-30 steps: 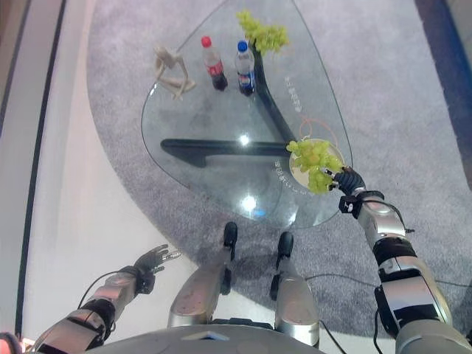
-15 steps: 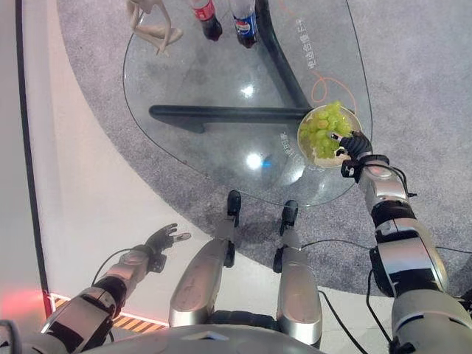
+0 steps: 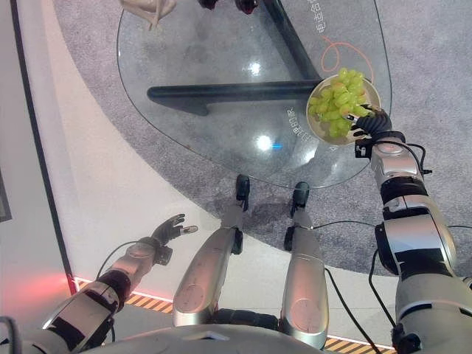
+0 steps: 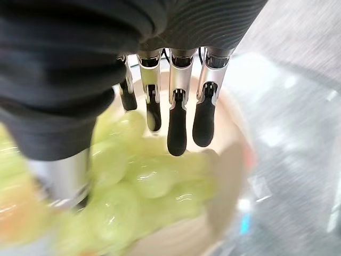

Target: Pick up fruits into the plate

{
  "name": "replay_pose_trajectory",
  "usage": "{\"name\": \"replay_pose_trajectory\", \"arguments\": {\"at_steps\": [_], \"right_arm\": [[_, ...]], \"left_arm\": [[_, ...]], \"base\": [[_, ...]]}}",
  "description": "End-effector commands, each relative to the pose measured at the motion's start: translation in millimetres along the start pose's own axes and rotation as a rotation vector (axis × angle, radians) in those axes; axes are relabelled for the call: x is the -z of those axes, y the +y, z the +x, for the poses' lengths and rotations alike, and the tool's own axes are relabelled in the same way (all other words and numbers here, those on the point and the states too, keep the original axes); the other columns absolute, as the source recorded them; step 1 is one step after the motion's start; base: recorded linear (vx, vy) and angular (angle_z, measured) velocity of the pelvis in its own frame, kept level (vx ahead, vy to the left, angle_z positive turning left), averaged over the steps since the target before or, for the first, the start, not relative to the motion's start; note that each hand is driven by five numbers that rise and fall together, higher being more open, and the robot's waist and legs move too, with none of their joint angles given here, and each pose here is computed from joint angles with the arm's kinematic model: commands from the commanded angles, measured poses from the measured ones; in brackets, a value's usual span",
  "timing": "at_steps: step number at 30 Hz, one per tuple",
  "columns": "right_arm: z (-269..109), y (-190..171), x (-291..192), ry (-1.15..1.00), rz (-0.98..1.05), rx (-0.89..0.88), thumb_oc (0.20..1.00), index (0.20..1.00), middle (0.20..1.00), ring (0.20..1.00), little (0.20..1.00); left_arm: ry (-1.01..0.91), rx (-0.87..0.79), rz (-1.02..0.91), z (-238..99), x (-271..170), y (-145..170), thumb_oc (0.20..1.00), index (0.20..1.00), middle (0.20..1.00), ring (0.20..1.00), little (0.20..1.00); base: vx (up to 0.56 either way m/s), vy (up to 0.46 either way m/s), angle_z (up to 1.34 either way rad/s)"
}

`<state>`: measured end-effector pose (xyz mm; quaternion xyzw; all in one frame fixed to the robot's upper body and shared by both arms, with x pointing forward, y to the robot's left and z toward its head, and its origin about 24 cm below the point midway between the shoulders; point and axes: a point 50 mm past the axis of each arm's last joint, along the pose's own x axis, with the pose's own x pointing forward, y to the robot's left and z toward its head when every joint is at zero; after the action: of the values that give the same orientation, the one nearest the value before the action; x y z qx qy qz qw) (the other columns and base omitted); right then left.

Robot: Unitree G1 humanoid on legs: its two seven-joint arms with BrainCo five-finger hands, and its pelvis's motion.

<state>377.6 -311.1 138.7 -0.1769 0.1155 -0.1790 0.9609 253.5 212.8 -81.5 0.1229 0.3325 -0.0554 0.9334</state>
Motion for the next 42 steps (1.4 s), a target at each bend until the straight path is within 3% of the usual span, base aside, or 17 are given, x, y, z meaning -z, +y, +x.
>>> {"name": "replay_pose_trajectory", "arguments": {"at_steps": [1,21,27,32,42], "right_arm": [[-0.1,-32.5,-9.3,0.007,-0.172,0.156,1.000,1.000,1.000,1.000,1.000],[-4.7,-33.9,18.5,0.054,-0.216,0.326,1.000,1.000,1.000,1.000,1.000],[-15.7,-17.4,64.3,0.095,-0.129,0.256,1.000,1.000,1.000,1.000,1.000],[-41.9,12.8,129.1,0.194,-0.052,0.155,1.000,1.000,1.000,1.000,1.000],[-144.5,83.0,259.8,0.544,0.117,-0.184,1.000,1.000,1.000,1.000,1.000]], "left_arm": [[0.012,0.009,-0.023,0.9,3.2,-9.3,1.000,1.000,1.000,1.000,1.000],[0.017,-0.025,-0.031,2.2,-1.3,0.6,1.000,1.000,1.000,1.000,1.000],[0.069,-0.028,-0.071,-2.6,16.9,6.1,1.000,1.000,1.000,1.000,1.000],[0.140,-0.032,-0.117,-9.6,40.5,5.4,1.000,1.000,1.000,1.000,1.000],[0.376,0.012,-0.125,-34.8,104.3,-15.5,1.000,1.000,1.000,1.000,1.000]], "base": [[-0.04,-0.006,-0.08],[-0.02,-0.002,-0.01],[0.04,0.033,0.04],[0.09,0.009,-0.03],[0.15,-0.010,0.06]]}}
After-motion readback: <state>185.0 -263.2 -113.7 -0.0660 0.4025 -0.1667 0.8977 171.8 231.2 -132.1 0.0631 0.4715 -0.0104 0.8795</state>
